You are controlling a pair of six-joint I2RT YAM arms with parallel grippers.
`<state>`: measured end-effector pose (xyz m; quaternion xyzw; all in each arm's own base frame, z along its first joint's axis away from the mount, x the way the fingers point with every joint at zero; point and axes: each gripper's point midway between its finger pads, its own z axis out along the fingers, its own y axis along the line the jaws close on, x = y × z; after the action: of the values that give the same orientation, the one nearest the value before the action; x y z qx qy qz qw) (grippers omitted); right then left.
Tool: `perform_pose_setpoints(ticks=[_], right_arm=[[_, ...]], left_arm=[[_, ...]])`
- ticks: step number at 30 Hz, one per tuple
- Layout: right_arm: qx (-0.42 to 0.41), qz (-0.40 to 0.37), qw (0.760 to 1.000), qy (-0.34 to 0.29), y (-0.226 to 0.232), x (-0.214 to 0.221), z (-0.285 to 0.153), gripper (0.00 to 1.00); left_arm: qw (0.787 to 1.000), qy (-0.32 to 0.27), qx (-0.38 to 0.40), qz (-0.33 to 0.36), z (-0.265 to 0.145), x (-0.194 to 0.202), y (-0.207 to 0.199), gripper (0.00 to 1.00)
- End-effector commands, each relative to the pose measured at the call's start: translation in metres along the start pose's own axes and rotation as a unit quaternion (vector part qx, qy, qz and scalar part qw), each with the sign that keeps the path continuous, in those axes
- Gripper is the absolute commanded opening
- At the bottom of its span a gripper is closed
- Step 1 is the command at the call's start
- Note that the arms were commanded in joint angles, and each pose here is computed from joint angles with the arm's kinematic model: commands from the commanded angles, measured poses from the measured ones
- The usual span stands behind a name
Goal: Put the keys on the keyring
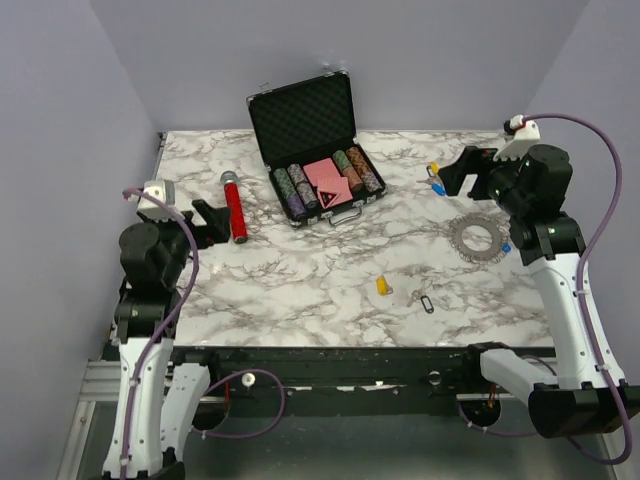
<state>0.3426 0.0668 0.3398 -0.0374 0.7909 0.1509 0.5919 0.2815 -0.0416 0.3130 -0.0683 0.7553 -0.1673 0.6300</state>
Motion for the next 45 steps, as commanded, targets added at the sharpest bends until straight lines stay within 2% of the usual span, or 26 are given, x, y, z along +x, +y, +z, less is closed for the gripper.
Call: perform_pose_setpoints(ticks=[1,3,6,11,13,14,16,20,22,26,28,33,39,42,45], right_arm=[[0.009,-0.002,1.000,0.003,-0.003,-0.003,-0.007,1.00],[-0.029,-0.041,0.999,0.018,0.006,0.001,-0.007,1.00],[-0.141,-0.123,0.981,0.060,0.032,0.026,-0.011,1.00],[-0.292,-0.152,0.940,0.088,0.068,0.064,-0.025,1.00],[-0.324,-0.151,0.929,0.098,0.074,0.078,-0.026,1.00],[-0.328,-0.139,0.928,0.107,0.074,0.084,-0.024,1.00],[-0.288,-0.108,0.943,0.126,0.061,0.091,-0.007,1.00],[-0.181,-0.123,0.963,0.158,0.017,0.098,0.030,1.00],[-0.158,-0.114,0.967,0.165,0.000,0.098,0.045,1.00],[-0.154,-0.009,0.969,0.190,-0.030,0.106,0.074,1.00],[-0.135,0.018,0.968,0.210,-0.054,0.113,0.086,1.00],[-0.063,-0.028,0.964,0.255,-0.102,0.137,0.103,0.98],[-0.138,-0.067,0.940,0.306,-0.092,0.175,0.090,0.91],[-0.226,-0.062,0.922,0.307,-0.058,0.181,0.077,0.89],[-0.308,-0.113,0.889,0.320,-0.010,0.196,0.063,0.89]], left_arm=[[0.999,-0.024,0.035,0.008,-0.025,0.022,-0.007,0.99],[0.999,-0.013,0.046,0.009,-0.030,0.036,-0.008,0.99],[0.998,0.003,0.065,0.012,-0.033,0.049,-0.012,0.99],[0.995,0.016,0.091,0.023,-0.037,0.055,-0.022,0.99],[0.994,0.025,0.106,0.021,-0.038,0.060,-0.027,0.99],[0.993,0.029,0.113,0.017,-0.037,0.062,-0.029,0.99],[0.992,0.040,0.118,0.006,-0.035,0.071,-0.030,0.99],[0.990,0.060,0.128,0.004,-0.031,0.084,-0.030,0.99],[0.989,0.060,0.131,0.011,-0.029,0.088,-0.030,0.99],[0.988,0.062,0.140,0.021,-0.022,0.096,-0.031,0.99],[0.986,0.070,0.147,0.021,-0.020,0.100,-0.033,0.99],[0.983,0.090,0.161,0.024,-0.018,0.110,-0.040,0.99],[0.982,0.099,0.156,0.032,-0.015,0.115,-0.038,0.99],[0.981,0.105,0.159,0.032,-0.015,0.118,-0.039,0.99],[0.979,0.111,0.169,0.037,-0.016,0.121,-0.044,0.99]])
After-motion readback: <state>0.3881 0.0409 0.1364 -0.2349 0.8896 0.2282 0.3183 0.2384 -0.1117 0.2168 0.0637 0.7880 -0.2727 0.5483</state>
